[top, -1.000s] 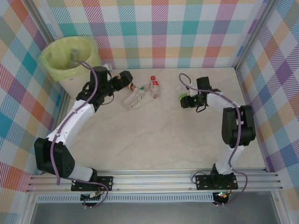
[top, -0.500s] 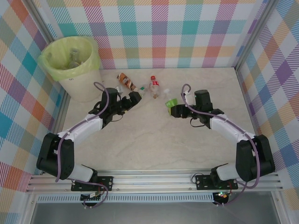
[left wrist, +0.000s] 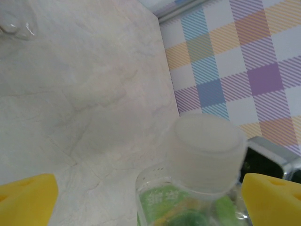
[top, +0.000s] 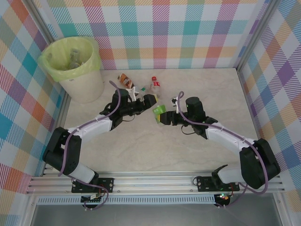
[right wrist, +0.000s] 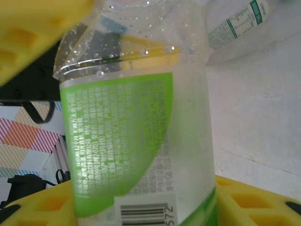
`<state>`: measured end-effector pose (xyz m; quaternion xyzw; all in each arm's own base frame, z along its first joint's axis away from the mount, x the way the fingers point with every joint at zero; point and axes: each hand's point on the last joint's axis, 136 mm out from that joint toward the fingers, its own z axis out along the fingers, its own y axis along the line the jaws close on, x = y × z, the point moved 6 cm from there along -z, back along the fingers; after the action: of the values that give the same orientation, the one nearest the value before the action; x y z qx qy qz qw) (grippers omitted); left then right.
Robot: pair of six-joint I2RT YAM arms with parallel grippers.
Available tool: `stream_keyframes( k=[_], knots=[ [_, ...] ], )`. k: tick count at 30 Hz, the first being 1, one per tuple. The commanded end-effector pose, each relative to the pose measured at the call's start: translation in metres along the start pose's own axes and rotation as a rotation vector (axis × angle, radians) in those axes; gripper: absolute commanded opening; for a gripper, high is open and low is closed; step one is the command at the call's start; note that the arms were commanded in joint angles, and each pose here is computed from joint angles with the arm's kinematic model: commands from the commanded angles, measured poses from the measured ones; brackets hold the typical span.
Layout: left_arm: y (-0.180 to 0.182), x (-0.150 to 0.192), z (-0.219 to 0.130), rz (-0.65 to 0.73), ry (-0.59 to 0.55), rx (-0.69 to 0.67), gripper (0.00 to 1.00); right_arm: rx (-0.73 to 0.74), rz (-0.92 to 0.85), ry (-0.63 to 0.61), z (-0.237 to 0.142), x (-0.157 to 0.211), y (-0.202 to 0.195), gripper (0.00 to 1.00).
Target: Put the plastic bottles in the bin
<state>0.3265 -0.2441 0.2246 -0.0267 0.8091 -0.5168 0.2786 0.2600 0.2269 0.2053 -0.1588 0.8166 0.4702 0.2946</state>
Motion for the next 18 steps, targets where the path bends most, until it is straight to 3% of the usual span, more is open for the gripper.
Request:
stream_keyframes(
  k=[1, 6, 13, 18],
  knots=[
    [-0.018, 0.004, 0.006, 0.056, 0.036, 0.053, 1.0, -0.079, -0.05, -0.048, -0.004, -0.009, 0.02, 0.55],
    [-0.022, 0.014, 0.014, 0.065, 0.083, 0.086, 0.9, -0.083, -0.068, -0.051, 0.003, -0.011, 0.025, 0.55],
    [-0.023, 0.016, 0.017, 0.067, 0.106, 0.095, 0.65, -0.094, -0.088, -0.069, 0.009, -0.017, 0.028, 0.56],
    [-0.025, 0.01, 0.015, 0.079, 0.077, 0.076, 0.59, -0.087, -0.099, -0.064, 0.008, -0.015, 0.028, 0.69]
  ],
)
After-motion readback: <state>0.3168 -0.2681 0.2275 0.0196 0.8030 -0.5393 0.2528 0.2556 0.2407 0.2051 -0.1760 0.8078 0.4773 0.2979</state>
